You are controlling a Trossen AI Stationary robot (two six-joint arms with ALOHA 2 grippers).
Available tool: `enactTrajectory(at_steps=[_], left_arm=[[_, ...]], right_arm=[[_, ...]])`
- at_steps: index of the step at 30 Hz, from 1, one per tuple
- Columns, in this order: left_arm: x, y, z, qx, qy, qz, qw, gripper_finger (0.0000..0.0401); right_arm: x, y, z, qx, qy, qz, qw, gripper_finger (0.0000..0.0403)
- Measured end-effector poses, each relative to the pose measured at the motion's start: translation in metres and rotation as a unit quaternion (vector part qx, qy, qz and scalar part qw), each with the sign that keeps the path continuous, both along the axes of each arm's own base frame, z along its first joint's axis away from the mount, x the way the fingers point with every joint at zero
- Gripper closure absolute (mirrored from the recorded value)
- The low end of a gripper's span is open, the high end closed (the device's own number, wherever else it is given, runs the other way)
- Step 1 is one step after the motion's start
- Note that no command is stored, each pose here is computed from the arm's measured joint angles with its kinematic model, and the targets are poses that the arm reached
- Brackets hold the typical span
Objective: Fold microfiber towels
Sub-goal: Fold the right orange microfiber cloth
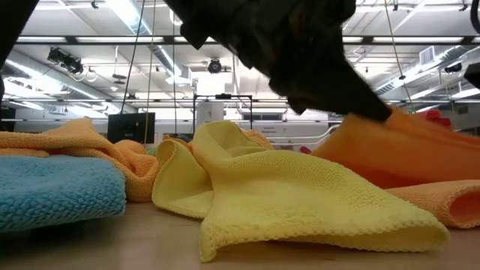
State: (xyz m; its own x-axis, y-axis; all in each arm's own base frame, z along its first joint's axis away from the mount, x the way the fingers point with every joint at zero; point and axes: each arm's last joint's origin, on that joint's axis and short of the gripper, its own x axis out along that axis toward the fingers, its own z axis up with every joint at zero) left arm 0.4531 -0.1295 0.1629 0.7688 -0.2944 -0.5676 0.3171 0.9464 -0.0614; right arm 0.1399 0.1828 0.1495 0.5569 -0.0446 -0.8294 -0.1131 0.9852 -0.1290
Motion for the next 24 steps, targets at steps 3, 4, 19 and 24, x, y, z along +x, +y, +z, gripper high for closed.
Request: enactTrajectory(at_steps=[3,4,19,24], left_arm=[[-0.001,-0.007,0.001,-0.006,-0.006,-0.005,1.0,0.0364],[-0.001,-0.009,0.002,-0.012,-0.011,-0.004,1.0,0.0365],[-0.001,-0.039,-0.02,-0.041,-0.021,0.0,0.999,0.0372],[-0.002,-0.043,-0.024,-0.043,-0.022,-0.001,0.999,0.0373]], right_arm=[[-0.001,0.0,0.002,0.004,0.006,0.014,1.0,0.0361],[-0.001,0.0,0.002,0.004,0.009,0.019,1.0,0.0361],[-0.001,0.002,-0.002,0.006,0.034,0.039,0.999,0.0361],[-0.001,0.004,-0.001,0.034,0.046,0.04,0.998,0.0361]])
